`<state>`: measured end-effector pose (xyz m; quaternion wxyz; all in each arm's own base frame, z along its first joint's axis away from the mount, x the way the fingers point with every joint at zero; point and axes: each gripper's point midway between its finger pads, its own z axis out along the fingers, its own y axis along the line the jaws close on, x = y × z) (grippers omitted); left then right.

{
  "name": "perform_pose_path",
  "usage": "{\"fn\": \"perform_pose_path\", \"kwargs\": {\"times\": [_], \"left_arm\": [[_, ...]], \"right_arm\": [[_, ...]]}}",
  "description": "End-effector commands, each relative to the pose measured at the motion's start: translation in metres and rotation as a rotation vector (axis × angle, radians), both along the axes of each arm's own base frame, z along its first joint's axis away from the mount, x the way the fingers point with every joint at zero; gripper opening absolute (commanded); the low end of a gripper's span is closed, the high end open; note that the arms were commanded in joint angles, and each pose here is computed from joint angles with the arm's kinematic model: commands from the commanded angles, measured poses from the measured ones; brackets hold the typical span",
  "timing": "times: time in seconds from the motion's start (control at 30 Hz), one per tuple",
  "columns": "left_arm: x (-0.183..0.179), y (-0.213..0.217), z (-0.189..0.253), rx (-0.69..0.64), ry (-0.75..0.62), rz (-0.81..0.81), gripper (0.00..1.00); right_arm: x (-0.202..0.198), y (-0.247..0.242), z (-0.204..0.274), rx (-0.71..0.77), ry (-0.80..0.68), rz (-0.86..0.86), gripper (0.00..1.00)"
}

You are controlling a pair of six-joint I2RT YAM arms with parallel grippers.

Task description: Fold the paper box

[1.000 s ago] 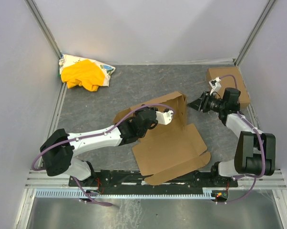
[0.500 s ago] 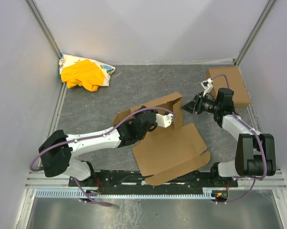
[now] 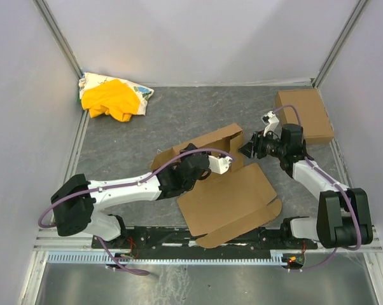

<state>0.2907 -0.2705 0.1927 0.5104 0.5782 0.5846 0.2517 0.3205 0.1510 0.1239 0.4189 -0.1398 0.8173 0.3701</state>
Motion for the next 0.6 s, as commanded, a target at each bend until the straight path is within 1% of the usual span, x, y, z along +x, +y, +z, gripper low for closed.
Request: {"fn": "perform_pose_path", "kwargs": {"times": [0.0, 0.2, 0.47, 0.57], "left_arm": [[-0.006, -0.006, 0.009, 0.033, -0.031, -0.045, 0.04], [-0.012, -0.005, 0.007, 0.082, -0.066, -0.048, 0.04], [-0.021, -0.012, 0.005, 0.068, -0.073, -0.068, 0.03], [-0.023, -0.014, 0.003, 0.072, -0.076, -0.077, 0.03]], "right_arm": [[0.012, -0.013, 0.015, -0.065, -0.113, -0.084, 0.60], [0.011, -0.009, 0.016, -0.053, -0.118, -0.081, 0.59], [0.006, 0.001, 0.026, -0.035, -0.204, -0.056, 0.58], [0.006, 0.004, 0.024, -0.044, -0.207, -0.051, 0.58]]}}
